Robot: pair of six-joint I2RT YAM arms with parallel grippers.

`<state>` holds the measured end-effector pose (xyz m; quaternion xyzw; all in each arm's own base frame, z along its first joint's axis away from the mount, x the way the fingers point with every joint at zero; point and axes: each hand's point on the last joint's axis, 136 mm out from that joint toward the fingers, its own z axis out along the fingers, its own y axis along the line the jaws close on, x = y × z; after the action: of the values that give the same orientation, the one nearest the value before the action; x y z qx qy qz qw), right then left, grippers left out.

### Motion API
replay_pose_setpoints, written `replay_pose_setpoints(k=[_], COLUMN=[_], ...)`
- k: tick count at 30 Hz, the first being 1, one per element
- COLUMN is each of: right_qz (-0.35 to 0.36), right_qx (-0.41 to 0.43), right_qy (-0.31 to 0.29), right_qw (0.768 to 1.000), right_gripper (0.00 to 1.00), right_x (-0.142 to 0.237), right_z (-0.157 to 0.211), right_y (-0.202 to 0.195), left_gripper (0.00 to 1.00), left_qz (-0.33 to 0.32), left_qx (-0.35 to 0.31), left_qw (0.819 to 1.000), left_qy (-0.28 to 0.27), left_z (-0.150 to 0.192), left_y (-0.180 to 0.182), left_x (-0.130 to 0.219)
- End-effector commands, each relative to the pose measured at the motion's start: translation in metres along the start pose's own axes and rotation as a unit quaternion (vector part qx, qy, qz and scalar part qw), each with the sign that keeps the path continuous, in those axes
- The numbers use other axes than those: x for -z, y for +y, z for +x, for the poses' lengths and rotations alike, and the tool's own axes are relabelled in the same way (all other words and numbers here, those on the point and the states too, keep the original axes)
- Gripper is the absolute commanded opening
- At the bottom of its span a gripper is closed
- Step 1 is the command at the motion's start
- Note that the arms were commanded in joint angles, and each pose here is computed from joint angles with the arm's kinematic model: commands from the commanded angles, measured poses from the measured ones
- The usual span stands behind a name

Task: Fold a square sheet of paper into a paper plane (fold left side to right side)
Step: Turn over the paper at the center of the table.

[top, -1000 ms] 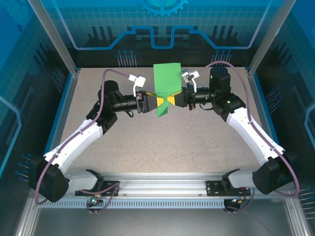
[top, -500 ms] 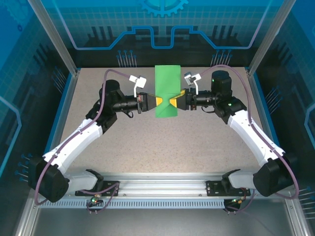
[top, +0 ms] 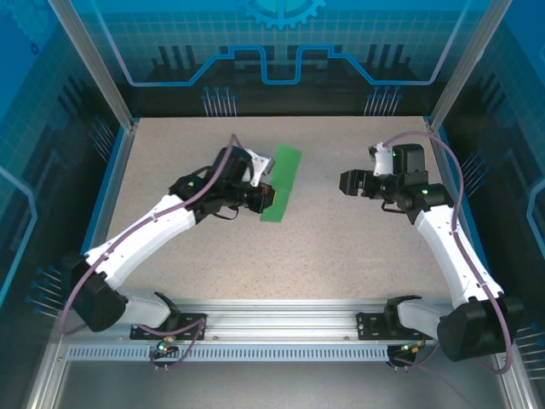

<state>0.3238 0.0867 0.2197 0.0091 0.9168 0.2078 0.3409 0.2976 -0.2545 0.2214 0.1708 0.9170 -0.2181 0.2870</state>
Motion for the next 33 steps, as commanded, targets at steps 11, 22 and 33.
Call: replay_pose_setpoints(k=[11, 22, 33], right_qz=[0.109, 0.087, 0.062], right_qx=[-0.089, -0.107, -0.112], right_qy=[0.029, 0.041, 0.052], right_qw=[0.99, 0.99, 0.99], right_gripper=[0.91, 0.92, 0.93], right_x=[0.009, 0.0, -0.006], right_z=[0.036, 0.049, 0.059], right_y=[-0.062, -0.059, -0.054], left_gripper=[0.0, 0.0, 0.0], left_qz=[-0.421, -0.387, -0.246], left_qx=[-0.04, 0.026, 0.138], left_qw=[0.893, 0.886, 0.918], left_qy=[0.154, 0.253, 0.278], left_z=[0.056, 0.095, 0.085], left_y=[0.086, 0.07, 0.041], left_x=[-0.038, -0.121, -0.171])
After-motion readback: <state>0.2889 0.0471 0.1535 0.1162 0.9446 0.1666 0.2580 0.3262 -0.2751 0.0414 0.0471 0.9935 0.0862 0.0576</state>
